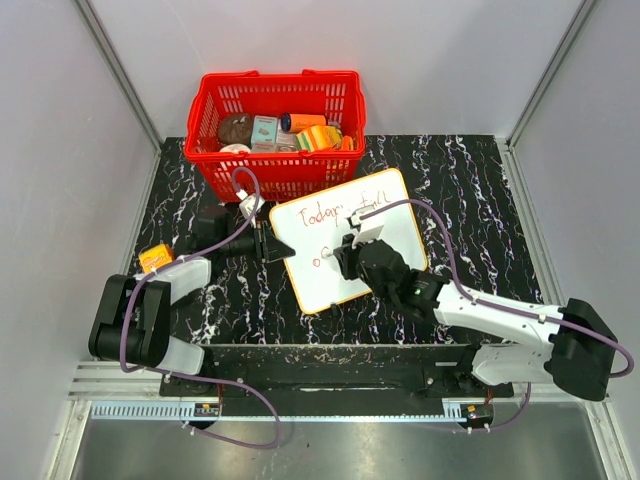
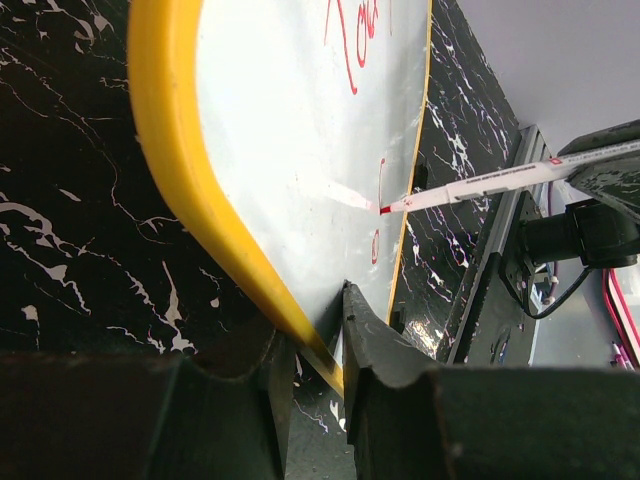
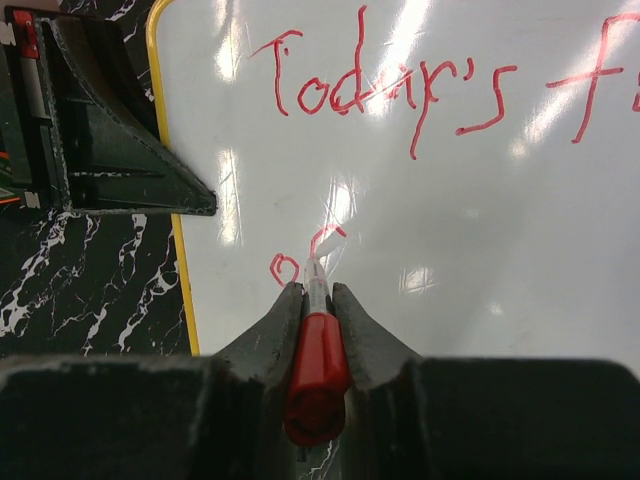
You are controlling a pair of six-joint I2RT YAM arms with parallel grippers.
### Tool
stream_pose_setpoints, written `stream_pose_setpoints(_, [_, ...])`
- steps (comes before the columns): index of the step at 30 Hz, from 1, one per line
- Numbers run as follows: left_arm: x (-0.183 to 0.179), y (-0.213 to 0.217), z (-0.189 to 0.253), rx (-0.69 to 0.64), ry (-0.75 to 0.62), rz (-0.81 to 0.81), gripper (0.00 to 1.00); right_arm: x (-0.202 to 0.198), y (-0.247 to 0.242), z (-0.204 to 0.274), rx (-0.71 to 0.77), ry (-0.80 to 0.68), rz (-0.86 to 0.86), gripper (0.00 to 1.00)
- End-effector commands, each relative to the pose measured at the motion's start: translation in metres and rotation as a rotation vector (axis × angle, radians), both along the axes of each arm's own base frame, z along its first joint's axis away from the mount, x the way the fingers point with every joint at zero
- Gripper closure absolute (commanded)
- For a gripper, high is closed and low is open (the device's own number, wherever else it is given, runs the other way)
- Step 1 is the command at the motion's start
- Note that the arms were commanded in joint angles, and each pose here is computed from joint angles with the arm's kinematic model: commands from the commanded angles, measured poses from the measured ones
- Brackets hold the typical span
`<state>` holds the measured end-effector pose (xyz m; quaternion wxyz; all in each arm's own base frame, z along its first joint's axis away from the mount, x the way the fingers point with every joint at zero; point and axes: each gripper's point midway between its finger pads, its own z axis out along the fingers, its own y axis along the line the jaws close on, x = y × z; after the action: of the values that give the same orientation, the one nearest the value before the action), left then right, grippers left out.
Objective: Write a sentence on the whiteboard
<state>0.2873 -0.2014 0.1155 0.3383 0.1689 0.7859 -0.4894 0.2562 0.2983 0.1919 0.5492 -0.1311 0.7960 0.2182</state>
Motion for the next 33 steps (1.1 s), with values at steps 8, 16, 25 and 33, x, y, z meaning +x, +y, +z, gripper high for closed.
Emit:
stream_pose_setpoints(8, [0.004,0.003,-0.02,0.102,-0.057,0.012,1.0,-0.022,-0.012,-0.033,-0.061,0.094,0.051,1.0])
stream_pose_setpoints(16, [0.004,0.002,-0.02,0.103,-0.057,0.01,1.0,-0.032,-0.01,-0.019,-0.015,0.083,0.11,1.0])
stream_pose_setpoints(25, [0.004,0.002,-0.02,0.103,-0.055,0.01,1.0,-0.024,-0.007,0.033,0.119,-0.017,0.086,1.0])
stream_pose_setpoints(33, [0.004,0.002,-0.02,0.104,-0.057,0.008,1.0,-0.004,0.008,0.034,0.071,-0.036,0.048,1.0])
